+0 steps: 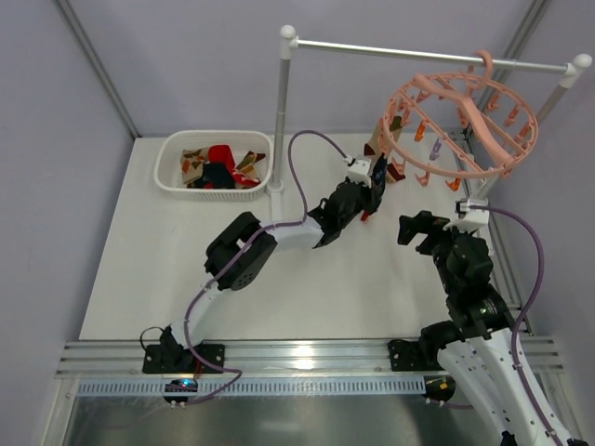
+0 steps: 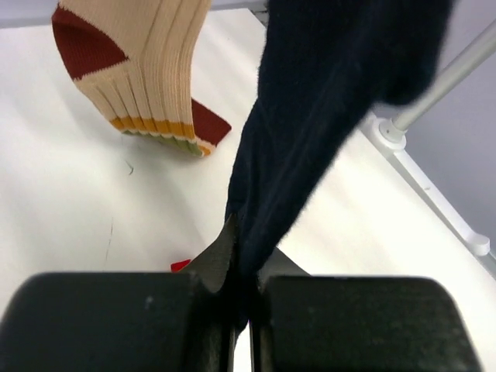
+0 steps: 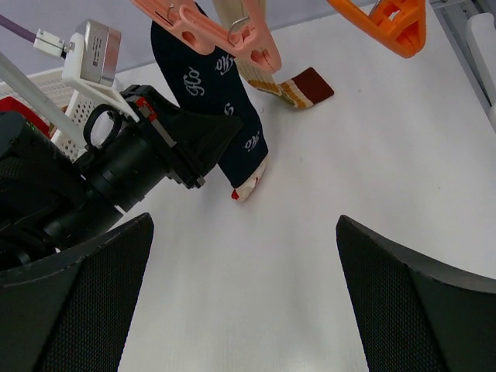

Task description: Remove the socks clipped to the hanger

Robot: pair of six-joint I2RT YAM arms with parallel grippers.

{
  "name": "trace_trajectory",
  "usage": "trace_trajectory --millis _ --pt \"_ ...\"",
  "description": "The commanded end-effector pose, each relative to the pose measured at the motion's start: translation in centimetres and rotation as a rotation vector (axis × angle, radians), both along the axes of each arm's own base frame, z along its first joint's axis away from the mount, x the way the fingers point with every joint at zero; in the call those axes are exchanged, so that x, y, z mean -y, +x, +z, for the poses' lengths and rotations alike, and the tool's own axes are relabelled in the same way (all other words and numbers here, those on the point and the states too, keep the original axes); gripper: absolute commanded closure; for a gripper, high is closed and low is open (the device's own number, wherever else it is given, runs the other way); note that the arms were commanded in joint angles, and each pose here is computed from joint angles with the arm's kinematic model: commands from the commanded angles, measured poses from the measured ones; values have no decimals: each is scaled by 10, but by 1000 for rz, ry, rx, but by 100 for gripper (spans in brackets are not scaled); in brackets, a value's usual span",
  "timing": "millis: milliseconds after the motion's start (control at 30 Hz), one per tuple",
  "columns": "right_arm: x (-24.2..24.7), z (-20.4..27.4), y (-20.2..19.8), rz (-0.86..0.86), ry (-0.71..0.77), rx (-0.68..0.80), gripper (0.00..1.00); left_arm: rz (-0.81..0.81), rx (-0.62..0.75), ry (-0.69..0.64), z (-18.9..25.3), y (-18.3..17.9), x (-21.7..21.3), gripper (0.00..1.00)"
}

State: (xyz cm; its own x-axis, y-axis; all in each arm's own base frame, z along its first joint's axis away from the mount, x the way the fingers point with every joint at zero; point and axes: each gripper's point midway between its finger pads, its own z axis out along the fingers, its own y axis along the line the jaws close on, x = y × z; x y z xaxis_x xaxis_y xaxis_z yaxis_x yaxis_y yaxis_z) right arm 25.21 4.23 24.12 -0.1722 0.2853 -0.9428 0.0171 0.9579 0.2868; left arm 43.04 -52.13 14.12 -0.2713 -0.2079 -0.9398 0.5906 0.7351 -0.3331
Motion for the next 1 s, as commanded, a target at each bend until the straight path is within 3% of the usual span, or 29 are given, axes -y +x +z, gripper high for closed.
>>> trace_trajectory --millis 0,333,800,967 --pt "2 8 6 -15 6 32 0 12 90 -61 45 -16 -4 100" --pt "9 -6 12 -50 -43 -19 0 -3 173 -12 97 -90 -22 100" --pt "-7 82 -26 80 70 196 0 -30 128 96 101 -155 -32 100" --pt "-31 110 -21 195 92 171 0 -24 151 149 106 -176 -39 100"
